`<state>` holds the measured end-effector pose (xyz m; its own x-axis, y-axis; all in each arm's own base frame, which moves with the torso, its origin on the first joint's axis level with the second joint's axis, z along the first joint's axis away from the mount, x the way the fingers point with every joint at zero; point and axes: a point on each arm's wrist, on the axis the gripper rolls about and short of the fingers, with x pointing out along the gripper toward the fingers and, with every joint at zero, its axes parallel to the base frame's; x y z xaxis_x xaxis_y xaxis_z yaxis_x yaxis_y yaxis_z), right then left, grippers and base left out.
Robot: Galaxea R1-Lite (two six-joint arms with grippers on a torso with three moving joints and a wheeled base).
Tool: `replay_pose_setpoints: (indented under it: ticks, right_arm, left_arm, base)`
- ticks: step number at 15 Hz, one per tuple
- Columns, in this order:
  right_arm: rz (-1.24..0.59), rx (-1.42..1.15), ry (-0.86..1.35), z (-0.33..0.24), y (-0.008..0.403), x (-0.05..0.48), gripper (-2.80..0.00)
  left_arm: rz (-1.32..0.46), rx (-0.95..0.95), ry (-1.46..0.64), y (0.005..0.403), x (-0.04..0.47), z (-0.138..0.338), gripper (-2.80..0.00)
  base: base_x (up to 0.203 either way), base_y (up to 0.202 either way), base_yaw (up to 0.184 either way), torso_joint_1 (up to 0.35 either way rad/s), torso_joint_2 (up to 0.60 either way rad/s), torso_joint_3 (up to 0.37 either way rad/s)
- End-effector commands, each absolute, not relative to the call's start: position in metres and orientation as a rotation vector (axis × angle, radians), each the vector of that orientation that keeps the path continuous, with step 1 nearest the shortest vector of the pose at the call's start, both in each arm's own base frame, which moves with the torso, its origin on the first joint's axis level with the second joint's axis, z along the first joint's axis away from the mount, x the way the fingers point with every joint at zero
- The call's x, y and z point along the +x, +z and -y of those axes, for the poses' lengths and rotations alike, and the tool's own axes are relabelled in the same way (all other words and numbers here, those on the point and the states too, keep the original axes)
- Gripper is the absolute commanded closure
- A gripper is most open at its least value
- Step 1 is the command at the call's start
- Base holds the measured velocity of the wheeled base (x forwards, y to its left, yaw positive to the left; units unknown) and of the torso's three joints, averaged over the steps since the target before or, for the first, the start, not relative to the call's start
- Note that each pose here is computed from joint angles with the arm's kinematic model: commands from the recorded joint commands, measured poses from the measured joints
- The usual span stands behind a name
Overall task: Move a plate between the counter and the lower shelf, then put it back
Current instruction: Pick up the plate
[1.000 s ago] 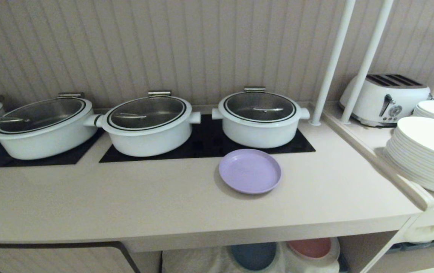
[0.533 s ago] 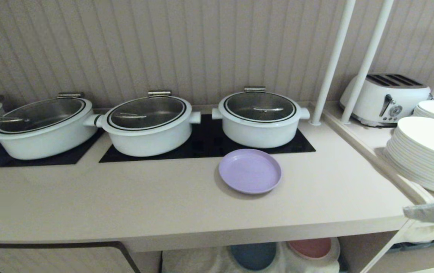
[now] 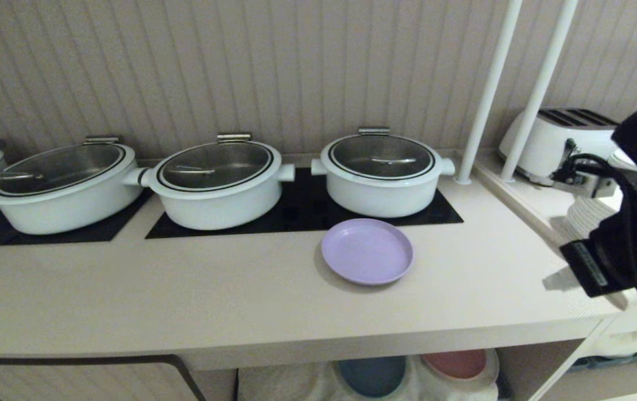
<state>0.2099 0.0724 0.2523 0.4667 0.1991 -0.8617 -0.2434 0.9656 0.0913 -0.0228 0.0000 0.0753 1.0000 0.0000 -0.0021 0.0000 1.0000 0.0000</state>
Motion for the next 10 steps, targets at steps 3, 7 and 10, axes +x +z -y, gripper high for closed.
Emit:
replay_pose_setpoints:
  ticks: [3, 7, 10]
  right_arm:
    - [-1.187, 0.084, 0.295, -0.089, 0.228, 0.239, 0.0]
    - [-1.212, 0.143, 0.292, -0.099, 0.211, 0.262, 0.0]
    - [-1.213, 0.168, 0.311, -0.106, 0.203, 0.283, 0.0]
  left_arm:
    - [-0.002, 0.0, 0.0, 0.075, -0.023, 0.0, 0.0]
    - [-0.002, 0.0, 0.0, 0.075, -0.023, 0.0, 0.0]
    - [-0.002, -0.001, 0.0, 0.075, -0.023, 0.0, 0.0]
  base:
    - [0.0, 0.0, 0.0, 0.0, 0.0, 0.0]
    - [0.0, 0.0, 0.0, 0.0, 0.0, 0.0]
    - [0.0, 0.0, 0.0, 0.0, 0.0, 0.0]
